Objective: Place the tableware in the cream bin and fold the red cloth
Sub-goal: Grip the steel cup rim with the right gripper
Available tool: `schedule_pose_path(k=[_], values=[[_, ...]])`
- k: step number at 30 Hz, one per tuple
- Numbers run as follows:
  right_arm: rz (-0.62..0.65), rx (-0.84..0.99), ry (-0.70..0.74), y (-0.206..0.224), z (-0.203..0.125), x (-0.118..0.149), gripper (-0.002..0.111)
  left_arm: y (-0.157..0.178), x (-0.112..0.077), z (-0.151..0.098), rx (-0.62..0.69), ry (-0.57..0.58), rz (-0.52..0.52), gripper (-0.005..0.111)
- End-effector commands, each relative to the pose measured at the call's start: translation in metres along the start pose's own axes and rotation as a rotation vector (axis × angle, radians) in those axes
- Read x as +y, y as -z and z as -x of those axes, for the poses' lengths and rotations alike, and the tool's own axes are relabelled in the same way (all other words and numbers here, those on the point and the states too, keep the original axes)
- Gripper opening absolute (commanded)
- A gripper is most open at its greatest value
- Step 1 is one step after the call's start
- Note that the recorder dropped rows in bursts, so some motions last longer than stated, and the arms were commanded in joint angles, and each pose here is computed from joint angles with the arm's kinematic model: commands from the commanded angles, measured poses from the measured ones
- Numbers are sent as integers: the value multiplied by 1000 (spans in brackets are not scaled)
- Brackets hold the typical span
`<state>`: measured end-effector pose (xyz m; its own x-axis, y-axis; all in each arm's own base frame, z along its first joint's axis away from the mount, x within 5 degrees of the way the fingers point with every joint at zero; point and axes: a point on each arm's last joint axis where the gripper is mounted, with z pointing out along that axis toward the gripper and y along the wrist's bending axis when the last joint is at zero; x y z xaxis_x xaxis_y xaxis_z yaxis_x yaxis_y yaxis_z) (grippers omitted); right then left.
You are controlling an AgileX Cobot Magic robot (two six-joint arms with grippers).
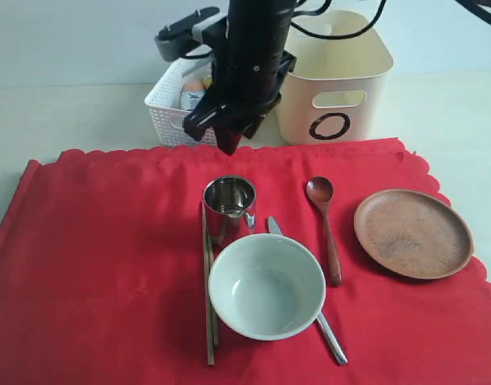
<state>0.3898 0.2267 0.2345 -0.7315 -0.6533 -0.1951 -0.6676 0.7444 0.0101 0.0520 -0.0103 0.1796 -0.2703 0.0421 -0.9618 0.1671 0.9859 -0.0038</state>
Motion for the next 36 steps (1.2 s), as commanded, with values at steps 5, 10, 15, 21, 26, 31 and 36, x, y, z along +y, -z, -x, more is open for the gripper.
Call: schedule_pose_path(k=[5, 10, 15, 21, 26, 31, 36], values=[[15, 71, 5, -17, -13, 0, 41, 0, 0, 2, -11, 2, -3, 0], [57, 62, 0, -18, -12, 4, 41, 0, 0, 2, -11, 2, -3, 0], [80, 67, 5, -22, -11, 5, 41, 0, 0, 2, -11, 2, -3, 0], [90, 113, 3, -44, -12, 4, 41, 0, 0, 2, -11, 2, -3, 0], [97, 132, 0, -53, -12, 4, 40, 0, 0, 2, -11, 2, -3, 0], [98, 137, 0, -55, -13, 4, 35, 0, 0, 2, -11, 2, -3, 0], [98, 137, 0, -55, -13, 4, 28, 0, 0, 2, -11, 2, -3, 0]])
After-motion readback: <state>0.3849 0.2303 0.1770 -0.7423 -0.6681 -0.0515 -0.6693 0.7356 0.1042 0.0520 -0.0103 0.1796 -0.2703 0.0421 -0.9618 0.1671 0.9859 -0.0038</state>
